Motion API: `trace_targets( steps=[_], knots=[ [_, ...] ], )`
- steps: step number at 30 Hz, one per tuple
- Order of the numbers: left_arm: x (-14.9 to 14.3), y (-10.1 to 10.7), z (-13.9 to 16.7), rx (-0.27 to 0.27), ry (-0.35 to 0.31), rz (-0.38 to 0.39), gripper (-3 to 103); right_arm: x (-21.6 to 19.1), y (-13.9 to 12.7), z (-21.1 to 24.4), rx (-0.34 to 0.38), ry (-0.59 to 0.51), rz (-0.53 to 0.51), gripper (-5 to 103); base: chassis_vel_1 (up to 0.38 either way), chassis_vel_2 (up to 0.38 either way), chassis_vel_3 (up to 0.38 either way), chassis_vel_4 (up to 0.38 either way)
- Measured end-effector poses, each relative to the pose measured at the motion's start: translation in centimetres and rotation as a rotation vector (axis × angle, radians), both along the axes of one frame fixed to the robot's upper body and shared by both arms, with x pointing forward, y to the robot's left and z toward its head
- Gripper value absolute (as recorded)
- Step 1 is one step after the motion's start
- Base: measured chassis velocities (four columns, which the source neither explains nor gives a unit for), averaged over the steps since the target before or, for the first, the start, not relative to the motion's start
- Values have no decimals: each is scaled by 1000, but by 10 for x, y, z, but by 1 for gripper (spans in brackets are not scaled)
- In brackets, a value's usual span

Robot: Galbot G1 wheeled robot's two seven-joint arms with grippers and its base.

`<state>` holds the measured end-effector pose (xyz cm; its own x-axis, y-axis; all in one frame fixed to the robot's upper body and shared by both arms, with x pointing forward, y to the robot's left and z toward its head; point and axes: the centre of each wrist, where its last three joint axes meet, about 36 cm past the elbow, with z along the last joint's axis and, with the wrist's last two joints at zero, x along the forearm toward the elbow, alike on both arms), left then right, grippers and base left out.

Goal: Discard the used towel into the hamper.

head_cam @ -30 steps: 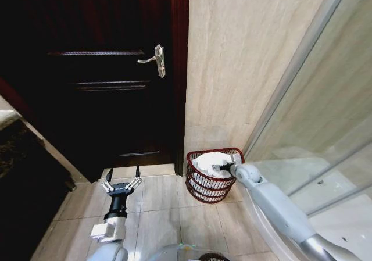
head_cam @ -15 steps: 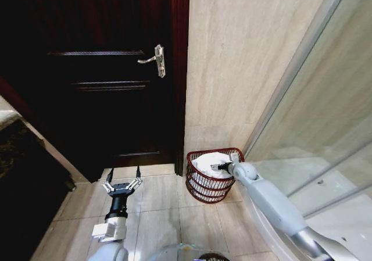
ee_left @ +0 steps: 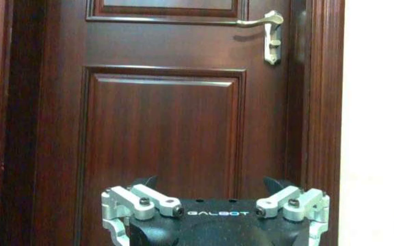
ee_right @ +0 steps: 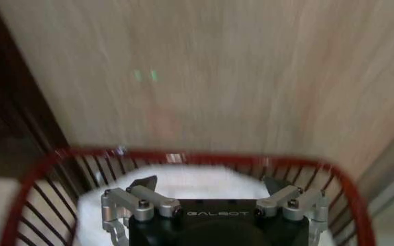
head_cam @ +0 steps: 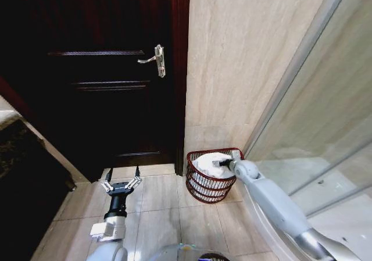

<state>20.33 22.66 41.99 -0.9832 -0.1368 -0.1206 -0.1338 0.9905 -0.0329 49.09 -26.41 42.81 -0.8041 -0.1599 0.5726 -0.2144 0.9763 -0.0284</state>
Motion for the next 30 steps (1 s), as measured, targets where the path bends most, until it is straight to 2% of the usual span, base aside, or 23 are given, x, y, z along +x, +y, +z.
trace_targets(
  steps=[2, 3, 4, 7, 8, 10, 13, 18, 23, 30],
  knots=[
    [-3, 0, 2, -16, 10, -6, 100, -31, -3, 14, 57, -169, 18, 100, 0, 0, 0, 0],
    [-3, 0, 2, -16, 10, -6, 100, -31, -3, 14, 57, -169, 18, 100, 0, 0, 0, 0],
    [-4, 1, 1, -20, 14, -8, 100, -49, -3, 18, 83, -266, 29, 100, 0, 0, 0, 0],
    [-5, 8, -8, -19, 35, -21, 100, -88, -4, 5, 74, -414, 31, 100, 0, 0, 0, 0],
    [-5, 8, -8, -19, 35, -21, 100, -88, -4, 5, 74, -414, 31, 100, 0, 0, 0, 0],
    [-7, 12, -11, -9, 52, -41, 100, -113, -10, -9, 48, -480, 26, 100, 0, 0, 0, 0],
    [-10, 14, -13, 3, 67, -67, 100, -146, -13, -14, 42, -558, -33, 100, 0, 0, 0, 0],
    [-12, 15, -11, -16, 64, -65, 100, -184, -11, -10, 64, -584, -107, 100, 0, 0, 0, 0],
    [-12, 27, -10, -20, 54, -68, 100, -225, -10, -15, 3, -645, -162, 100, 0, 0, 0, 0],
    [-8, 26, -16, -28, 58, -83, 100, -260, 0, -13, -5, -649, -197, 100, 0, 0, 0, 0]
  ],
)
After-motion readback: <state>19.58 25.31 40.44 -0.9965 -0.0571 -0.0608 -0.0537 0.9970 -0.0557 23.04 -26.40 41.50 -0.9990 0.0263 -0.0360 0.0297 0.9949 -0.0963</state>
